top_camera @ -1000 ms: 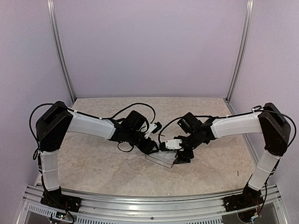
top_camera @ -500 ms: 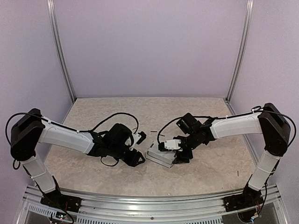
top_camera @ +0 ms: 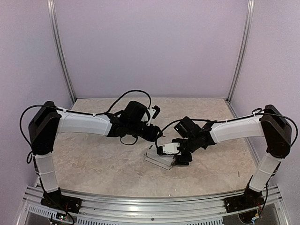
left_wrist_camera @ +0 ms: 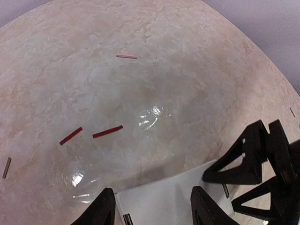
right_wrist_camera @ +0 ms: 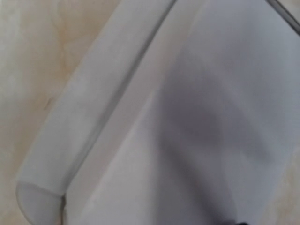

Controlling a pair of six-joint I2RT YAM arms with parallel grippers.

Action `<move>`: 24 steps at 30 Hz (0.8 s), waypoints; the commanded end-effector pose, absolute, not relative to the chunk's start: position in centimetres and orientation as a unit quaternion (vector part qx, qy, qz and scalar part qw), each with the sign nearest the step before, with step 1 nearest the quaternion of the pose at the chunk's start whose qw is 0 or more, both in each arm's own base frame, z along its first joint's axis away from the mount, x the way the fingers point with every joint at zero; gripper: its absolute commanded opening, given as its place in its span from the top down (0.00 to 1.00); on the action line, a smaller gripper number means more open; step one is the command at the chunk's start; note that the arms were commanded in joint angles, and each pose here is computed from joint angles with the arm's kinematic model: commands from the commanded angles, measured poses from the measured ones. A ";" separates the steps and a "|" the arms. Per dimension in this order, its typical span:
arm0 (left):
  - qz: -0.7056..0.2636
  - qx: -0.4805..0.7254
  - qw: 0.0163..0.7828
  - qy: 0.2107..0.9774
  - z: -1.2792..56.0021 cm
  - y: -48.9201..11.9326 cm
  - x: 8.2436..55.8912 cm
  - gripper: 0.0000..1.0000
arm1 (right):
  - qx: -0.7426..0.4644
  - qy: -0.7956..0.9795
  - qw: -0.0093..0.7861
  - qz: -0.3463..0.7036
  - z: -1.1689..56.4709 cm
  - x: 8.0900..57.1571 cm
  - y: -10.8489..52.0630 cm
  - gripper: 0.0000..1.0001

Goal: Fold the paper box

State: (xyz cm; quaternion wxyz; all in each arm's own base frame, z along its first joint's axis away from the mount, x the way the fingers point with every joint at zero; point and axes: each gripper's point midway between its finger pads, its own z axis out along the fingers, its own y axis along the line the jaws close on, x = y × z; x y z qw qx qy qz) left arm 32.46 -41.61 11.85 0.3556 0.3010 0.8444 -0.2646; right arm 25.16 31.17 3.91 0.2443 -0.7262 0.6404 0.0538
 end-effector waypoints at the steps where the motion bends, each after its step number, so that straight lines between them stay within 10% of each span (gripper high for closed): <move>1: -0.217 0.319 0.271 0.882 5.1 -40.8 32.7 0.46 | -0.723 0.643 0.248 0.049 4.7 24.8 31.0 0.23; 17: -0.208 0.386 0.246 0.864 1.6 -40.6 29.7 0.47 | -0.683 0.627 0.368 0.070 13.4 25.1 30.2 0.00; 24: -0.224 0.462 0.316 0.798 3.6 -41.7 30.0 0.47 | -0.711 0.633 0.233 0.201 9.8 21.2 29.6 0.03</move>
